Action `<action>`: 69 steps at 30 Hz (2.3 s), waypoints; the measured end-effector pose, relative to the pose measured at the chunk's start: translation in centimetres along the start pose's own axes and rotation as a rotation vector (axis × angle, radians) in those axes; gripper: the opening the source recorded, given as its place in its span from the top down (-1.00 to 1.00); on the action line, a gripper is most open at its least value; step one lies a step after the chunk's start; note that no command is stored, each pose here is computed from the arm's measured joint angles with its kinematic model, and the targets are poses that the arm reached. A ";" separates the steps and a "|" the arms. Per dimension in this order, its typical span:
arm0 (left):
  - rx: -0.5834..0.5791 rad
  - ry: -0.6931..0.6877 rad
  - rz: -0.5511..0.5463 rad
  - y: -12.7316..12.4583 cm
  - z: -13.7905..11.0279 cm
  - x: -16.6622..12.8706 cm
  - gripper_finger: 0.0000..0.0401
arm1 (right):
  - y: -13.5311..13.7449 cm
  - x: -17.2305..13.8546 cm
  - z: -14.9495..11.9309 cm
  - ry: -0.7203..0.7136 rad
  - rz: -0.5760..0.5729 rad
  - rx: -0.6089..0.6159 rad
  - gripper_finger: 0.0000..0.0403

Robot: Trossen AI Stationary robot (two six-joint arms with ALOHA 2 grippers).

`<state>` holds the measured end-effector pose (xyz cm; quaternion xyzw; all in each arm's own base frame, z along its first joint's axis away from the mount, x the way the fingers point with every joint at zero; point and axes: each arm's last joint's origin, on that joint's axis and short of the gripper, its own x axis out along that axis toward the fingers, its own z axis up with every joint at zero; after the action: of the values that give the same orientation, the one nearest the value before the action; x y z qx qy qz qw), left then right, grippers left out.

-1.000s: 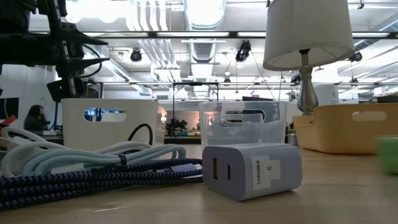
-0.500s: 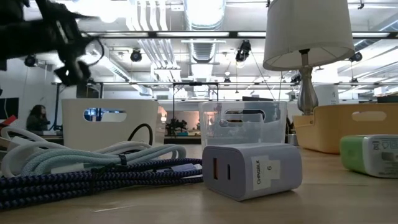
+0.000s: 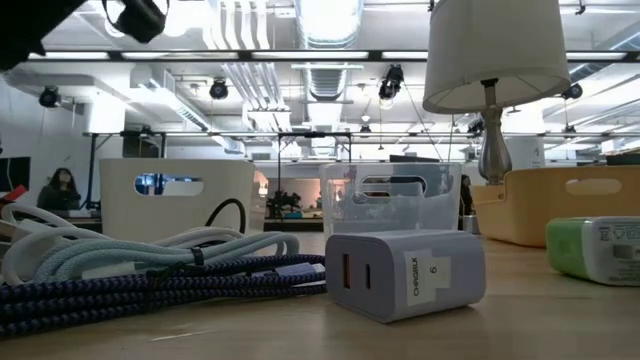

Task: Pick and place items into bin
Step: Put the black charger cable into the white bin

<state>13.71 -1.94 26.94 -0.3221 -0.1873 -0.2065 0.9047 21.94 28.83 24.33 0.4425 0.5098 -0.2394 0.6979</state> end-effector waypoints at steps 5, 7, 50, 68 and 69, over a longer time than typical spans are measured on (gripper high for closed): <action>0.098 -0.049 0.020 -0.1 0.7 1.4 0.47 | -0.2 -2.3 1.3 -0.169 0.090 0.067 -0.17; 0.135 -0.040 0.030 0.0 0.7 1.8 0.47 | -0.6 -2.9 1.9 -0.181 0.069 0.064 -0.16; 0.087 0.824 0.049 2.7 -17.1 25.1 0.84 | -3.7 3.1 -6.3 0.042 -0.119 0.007 -0.31; 0.218 1.048 0.352 1.0 -14.4 23.3 1.00 | -2.8 5.6 -4.4 -0.138 -0.203 -0.106 -0.30; 0.222 1.061 0.374 0.5 -13.4 22.8 1.00 | -2.6 5.7 -3.9 -0.133 -0.212 -0.148 -0.31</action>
<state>36.00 -16.20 27.79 -0.1053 0.3320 -0.1552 0.9245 20.03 31.58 17.76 0.3167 0.5225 -0.3023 0.7316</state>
